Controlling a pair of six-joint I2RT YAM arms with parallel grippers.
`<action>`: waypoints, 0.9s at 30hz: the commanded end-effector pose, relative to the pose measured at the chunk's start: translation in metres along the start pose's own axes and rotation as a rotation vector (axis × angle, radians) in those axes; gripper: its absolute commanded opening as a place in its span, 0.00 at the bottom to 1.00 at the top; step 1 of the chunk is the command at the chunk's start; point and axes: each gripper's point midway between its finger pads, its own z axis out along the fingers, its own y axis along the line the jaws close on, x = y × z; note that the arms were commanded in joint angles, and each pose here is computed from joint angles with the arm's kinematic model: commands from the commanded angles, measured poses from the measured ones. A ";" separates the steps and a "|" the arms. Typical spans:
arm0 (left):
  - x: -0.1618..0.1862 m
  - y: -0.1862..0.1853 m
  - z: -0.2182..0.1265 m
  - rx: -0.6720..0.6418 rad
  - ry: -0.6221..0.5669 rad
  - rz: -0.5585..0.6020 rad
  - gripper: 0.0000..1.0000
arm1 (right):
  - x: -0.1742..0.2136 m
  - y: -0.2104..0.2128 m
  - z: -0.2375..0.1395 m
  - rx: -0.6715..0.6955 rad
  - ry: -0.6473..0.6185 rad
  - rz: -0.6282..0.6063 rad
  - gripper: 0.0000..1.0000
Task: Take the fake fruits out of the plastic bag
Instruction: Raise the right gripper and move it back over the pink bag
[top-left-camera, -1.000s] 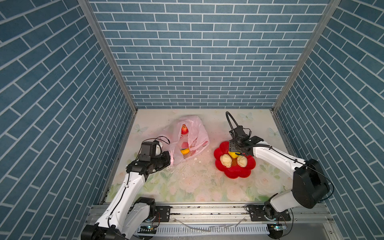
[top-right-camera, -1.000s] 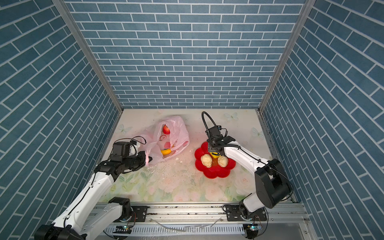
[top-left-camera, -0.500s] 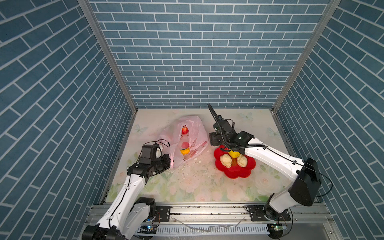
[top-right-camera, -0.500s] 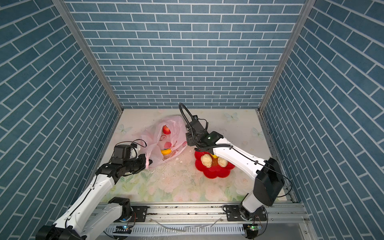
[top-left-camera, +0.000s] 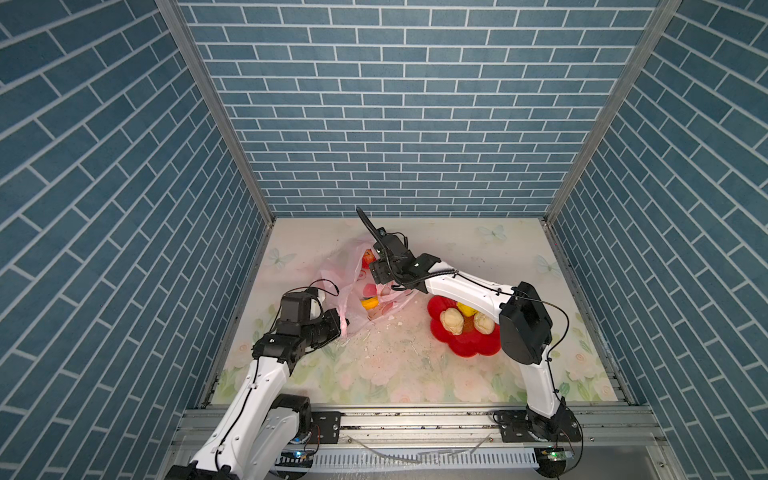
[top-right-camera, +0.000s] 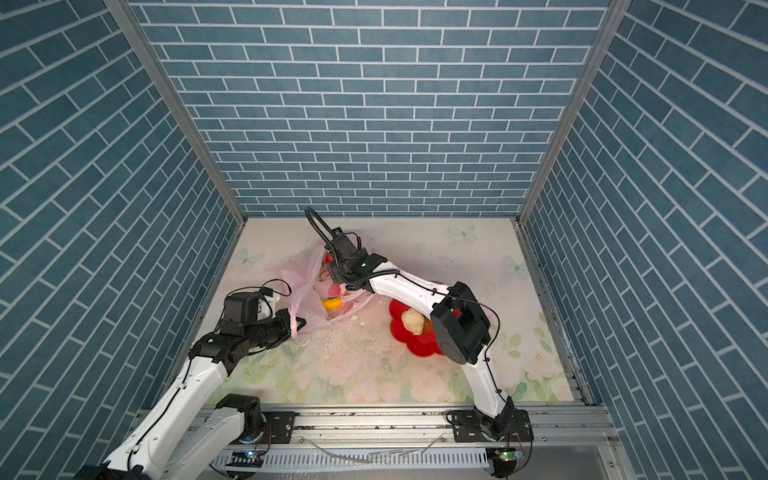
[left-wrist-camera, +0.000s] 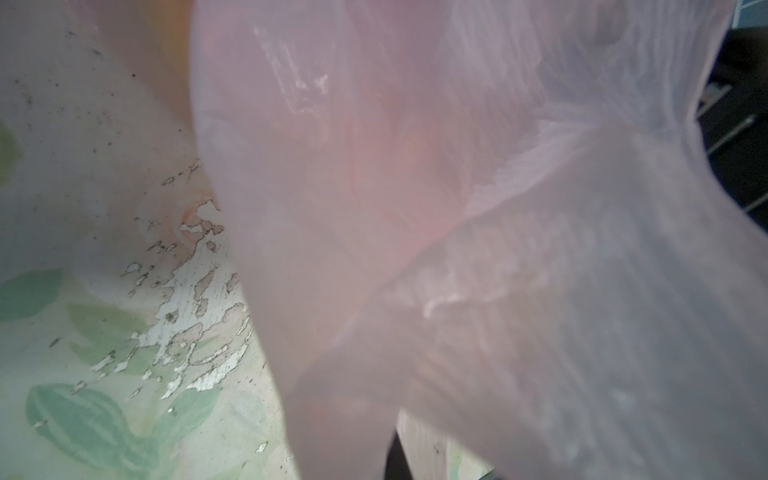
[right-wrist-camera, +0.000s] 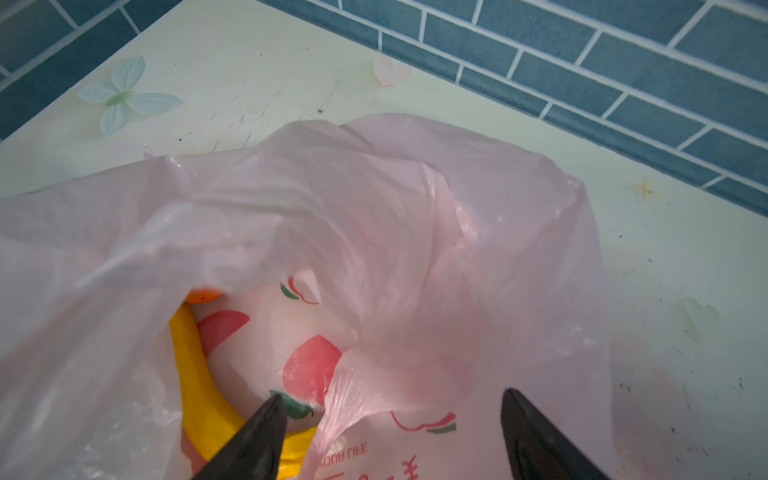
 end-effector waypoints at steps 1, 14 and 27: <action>0.003 0.002 0.000 0.009 0.003 -0.006 0.00 | -0.025 0.002 0.005 0.014 -0.050 -0.049 0.82; 0.012 0.008 -0.001 0.000 0.019 -0.016 0.00 | -0.039 -0.017 0.041 0.119 -0.087 -0.073 0.65; -0.010 0.006 0.005 -0.053 -0.001 0.013 0.11 | -0.050 -0.006 0.012 0.015 -0.113 -0.136 0.11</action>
